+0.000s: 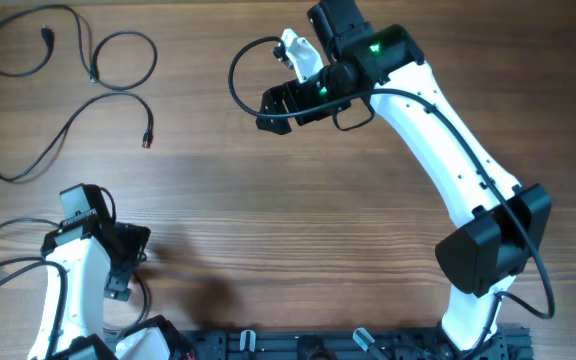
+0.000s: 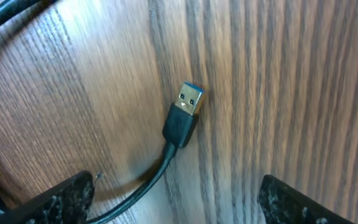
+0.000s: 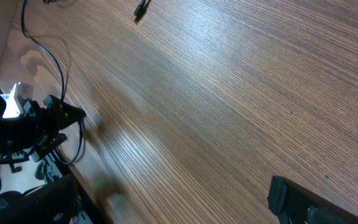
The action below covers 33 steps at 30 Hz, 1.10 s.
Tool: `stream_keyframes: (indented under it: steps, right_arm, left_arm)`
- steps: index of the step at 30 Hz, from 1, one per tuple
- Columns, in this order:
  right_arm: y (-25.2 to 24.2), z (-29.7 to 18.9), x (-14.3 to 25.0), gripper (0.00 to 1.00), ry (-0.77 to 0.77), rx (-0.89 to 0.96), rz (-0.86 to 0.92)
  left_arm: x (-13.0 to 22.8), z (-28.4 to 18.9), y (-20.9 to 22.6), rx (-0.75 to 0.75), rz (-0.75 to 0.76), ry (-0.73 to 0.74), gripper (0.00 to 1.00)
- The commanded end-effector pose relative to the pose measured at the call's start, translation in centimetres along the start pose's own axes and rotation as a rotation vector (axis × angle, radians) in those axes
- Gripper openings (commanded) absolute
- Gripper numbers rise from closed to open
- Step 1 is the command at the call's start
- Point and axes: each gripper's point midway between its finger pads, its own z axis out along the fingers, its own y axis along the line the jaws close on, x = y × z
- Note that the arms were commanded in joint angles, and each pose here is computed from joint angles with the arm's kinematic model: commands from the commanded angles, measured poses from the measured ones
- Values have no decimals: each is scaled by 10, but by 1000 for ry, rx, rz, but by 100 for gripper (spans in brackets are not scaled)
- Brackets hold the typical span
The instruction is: Untangle cables
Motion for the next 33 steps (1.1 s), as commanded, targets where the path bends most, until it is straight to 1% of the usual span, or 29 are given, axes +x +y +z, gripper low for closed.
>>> stream_keyframes:
  steps: [1, 7, 12, 14, 17, 18, 20, 21, 22, 24, 26, 27, 30, 31, 33]
  right_arm:
    - [4, -5, -6, 100, -27, 4, -15]
    - [1, -5, -7, 100, -27, 22, -16]
    - [1, -5, -7, 100, -30, 22, -18]
    - [1, -5, -7, 100, -31, 22, -18]
    - [1, -5, -8, 100, -31, 22, -18]
    - [1, -6, -8, 100, -32, 22, -19]
    - [1, -6, -8, 100, -33, 22, -19]
    - [1, -6, -8, 100, -32, 22, -19]
    - [1, -5, -7, 100, -30, 22, -18]
    - [1, -6, -8, 99, -32, 22, -19]
    - [1, -6, -9, 100, -36, 22, -21]
    - [1, -6, -9, 100, -39, 22, -22]
    - [2, -6, -9, 100, -37, 21, -20]
    - [1, -5, -8, 100, -32, 21, -18]
    - [1, -5, -4, 100, -17, 22, -9]
  left_arm:
    - [-5, 2, 5, -28, -58, -32, 84]
    - [3, 18, 12, -28, -82, -32, 83]
    - [-1, 27, 5, 17, -86, -62, 79]
    - [-2, 30, 4, 17, -86, -62, 75]
    - [0, 36, 5, -7, -82, -46, 60]
    - [1, 39, 6, -19, -80, -38, 56]
    - [4, 45, 9, -44, -76, -21, 50]
    - [6, 48, 10, -58, -74, -12, 43]
    - [7, 50, 11, -67, -73, -5, 40]
    - [7, 53, 11, -69, -72, -4, 28]
    - [4, 53, 7, -54, -74, -14, 21]
    - [2, 53, 4, -40, -76, -23, 16]
    - [-3, 53, -16, 48, -85, -25, 12]
    - [-3, 52, -23, 83, -87, -21, 8]
    - [-10, 48, -49, 198, -91, -26, 4]
